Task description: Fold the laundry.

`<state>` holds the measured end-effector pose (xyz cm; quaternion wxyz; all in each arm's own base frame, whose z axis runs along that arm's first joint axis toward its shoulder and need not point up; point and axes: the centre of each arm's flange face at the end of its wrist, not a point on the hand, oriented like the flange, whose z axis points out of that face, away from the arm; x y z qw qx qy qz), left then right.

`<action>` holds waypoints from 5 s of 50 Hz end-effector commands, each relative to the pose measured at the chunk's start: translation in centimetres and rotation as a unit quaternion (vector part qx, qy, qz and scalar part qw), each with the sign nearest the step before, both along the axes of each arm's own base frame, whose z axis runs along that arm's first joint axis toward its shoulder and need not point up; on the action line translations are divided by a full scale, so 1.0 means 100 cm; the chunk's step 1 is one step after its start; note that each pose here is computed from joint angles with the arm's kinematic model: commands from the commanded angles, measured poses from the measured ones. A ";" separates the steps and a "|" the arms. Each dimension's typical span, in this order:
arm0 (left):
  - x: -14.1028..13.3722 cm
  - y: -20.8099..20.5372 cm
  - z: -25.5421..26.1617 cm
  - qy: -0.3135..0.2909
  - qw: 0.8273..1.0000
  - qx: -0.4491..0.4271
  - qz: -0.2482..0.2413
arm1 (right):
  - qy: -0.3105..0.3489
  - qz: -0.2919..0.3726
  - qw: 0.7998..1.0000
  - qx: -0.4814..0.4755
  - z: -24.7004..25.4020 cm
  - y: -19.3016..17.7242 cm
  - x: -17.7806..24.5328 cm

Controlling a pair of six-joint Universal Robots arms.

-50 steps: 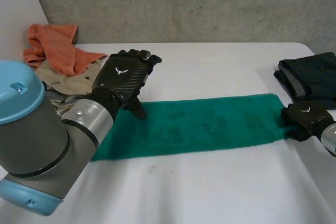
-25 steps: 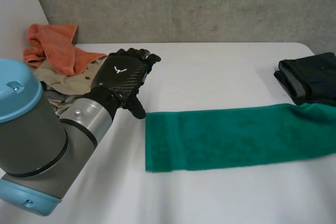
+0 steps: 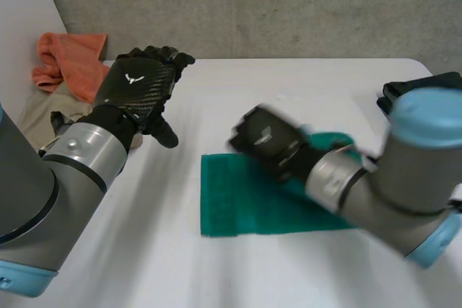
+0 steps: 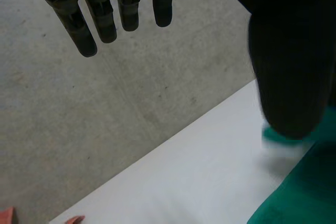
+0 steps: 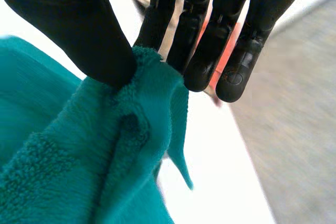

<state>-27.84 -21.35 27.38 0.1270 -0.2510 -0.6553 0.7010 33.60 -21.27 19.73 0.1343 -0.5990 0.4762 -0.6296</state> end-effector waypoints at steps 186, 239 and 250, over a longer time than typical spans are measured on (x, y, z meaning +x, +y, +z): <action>-0.094 0.042 -0.135 -0.196 0.971 0.134 -0.029 | 0.017 -0.272 0.911 0.308 -0.053 -0.058 -0.069; -0.069 0.016 -0.004 -0.026 0.990 0.068 -0.125 | -0.016 -0.153 0.972 0.176 -0.093 0.015 -0.050; -0.075 0.027 -0.001 -0.022 0.980 0.068 -0.188 | -0.025 -0.151 0.975 0.163 -0.092 0.003 -0.043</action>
